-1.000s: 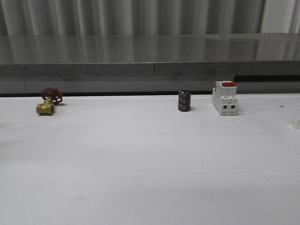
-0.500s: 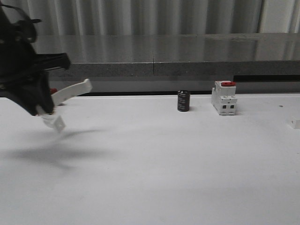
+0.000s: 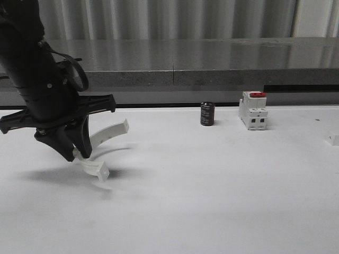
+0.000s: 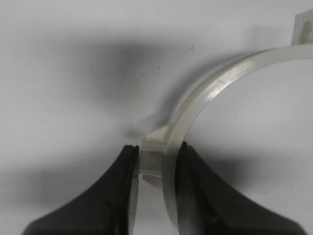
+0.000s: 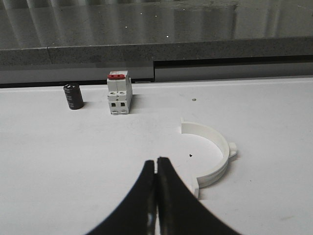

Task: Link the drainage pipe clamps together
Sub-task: 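Lift the half-ring with the left gripper and set it down centrally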

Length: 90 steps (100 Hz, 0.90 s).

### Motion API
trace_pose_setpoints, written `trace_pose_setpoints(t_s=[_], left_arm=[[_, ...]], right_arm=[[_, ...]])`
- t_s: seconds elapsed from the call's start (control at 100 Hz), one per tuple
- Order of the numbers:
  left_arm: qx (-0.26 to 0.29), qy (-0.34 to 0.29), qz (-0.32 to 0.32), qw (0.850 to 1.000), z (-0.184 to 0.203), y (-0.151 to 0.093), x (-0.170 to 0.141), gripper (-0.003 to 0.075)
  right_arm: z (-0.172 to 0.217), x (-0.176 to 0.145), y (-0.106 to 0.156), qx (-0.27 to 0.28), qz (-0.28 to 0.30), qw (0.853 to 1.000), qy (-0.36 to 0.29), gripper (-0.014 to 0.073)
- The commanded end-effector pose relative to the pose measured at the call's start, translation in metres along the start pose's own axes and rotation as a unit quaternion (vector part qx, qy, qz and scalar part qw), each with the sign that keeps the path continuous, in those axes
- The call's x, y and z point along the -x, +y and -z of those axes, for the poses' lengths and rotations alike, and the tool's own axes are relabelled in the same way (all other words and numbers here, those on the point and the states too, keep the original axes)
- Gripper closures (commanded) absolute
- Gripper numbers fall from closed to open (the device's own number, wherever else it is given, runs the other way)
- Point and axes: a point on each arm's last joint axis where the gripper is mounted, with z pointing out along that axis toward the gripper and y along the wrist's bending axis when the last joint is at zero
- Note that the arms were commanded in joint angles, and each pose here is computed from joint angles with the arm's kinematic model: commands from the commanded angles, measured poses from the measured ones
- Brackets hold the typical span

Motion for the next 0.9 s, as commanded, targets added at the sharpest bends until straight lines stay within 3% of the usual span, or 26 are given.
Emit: trace_pose_setpoints(t_s=[0.0, 0.7, 0.81, 0.89], left_arm=[[-0.021, -0.039, 0.003, 0.999, 0.0158, -0.0095, 0.0084, 0.0741], [-0.015, -0.032, 0.001, 0.999, 0.0078, -0.0079, 0.0080, 0.0736], [-0.014, -0.031, 0.001, 0.999, 0.0069, -0.0077, 0.0079, 0.0683], [-0.014, -0.031, 0.001, 0.999, 0.0069, -0.0077, 0.0079, 0.0601]], right_arm=[[0.0034, 0.0150, 0.0009, 0.003, 0.009, 0.998, -0.060, 0.0662], [0.0034, 0.0150, 0.0009, 0.003, 0.009, 0.998, -0.060, 0.0662], [0.0034, 0.0150, 0.0009, 0.003, 0.009, 0.998, -0.060, 0.0662], [0.0034, 0.0150, 0.0009, 0.003, 0.009, 0.998, -0.060, 0.0662]])
